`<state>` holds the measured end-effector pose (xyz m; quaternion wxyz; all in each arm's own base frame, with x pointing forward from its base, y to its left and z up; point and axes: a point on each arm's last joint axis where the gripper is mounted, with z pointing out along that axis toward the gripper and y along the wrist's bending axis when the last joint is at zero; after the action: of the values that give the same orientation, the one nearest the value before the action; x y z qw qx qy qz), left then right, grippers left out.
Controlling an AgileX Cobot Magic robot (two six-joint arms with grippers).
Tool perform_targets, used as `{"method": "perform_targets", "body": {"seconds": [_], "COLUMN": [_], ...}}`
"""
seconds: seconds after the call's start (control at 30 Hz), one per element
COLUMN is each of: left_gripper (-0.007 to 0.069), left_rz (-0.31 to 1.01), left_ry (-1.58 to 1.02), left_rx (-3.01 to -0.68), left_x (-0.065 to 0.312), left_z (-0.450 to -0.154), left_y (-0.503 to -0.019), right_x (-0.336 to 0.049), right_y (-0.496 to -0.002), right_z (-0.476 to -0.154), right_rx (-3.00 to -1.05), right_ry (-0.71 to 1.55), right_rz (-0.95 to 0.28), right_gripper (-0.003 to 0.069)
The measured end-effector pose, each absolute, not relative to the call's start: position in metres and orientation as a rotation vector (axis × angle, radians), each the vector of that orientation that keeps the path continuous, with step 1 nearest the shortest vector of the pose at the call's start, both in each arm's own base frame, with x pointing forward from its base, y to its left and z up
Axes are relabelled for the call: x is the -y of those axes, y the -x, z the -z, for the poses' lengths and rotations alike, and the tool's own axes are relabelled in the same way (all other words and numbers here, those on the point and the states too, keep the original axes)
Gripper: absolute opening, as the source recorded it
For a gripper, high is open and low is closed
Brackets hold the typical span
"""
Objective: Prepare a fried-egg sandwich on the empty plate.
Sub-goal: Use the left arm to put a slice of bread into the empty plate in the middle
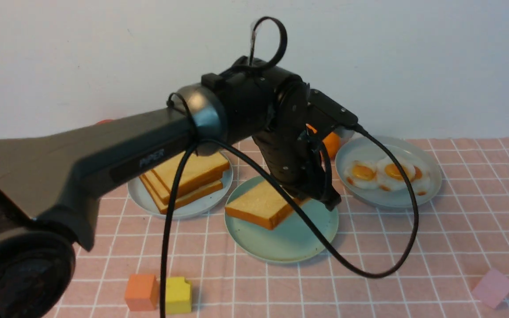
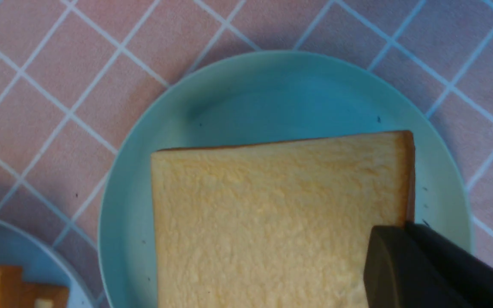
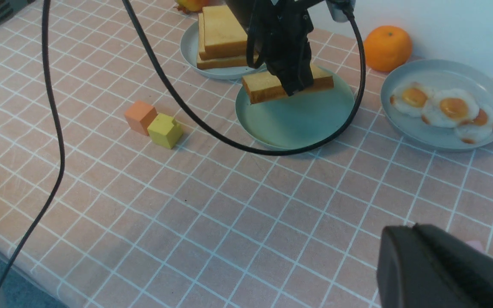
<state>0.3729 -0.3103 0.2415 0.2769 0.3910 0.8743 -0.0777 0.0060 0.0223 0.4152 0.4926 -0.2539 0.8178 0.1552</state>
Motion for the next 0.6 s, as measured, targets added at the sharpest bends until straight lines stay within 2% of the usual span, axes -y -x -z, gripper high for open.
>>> {"method": "perform_targets", "body": {"seconds": [0.4,0.47,0.6], "left_gripper": [0.0019,0.0040,0.0165], "left_rz": [0.209,0.203,0.199], "left_ry": [-1.046,-1.054,-1.063], "left_rx": [-2.352,-2.369,-2.401], "left_x": [0.318,0.318,0.317], "left_z": [-0.208,-0.205,-0.203], "left_y": [-0.383,-0.383,-0.381], "right_x": [-0.022,-0.022,-0.022], "right_y": [-0.005,-0.005,-0.005], "right_z": [-0.414,-0.414,-0.414], "right_rx": [-1.997,-2.000,-2.003], "right_ry": [0.622,0.623,0.626], "right_rz": [-0.375,-0.378,-0.382], "right_gripper": [0.0064,0.0064,0.0064]}}
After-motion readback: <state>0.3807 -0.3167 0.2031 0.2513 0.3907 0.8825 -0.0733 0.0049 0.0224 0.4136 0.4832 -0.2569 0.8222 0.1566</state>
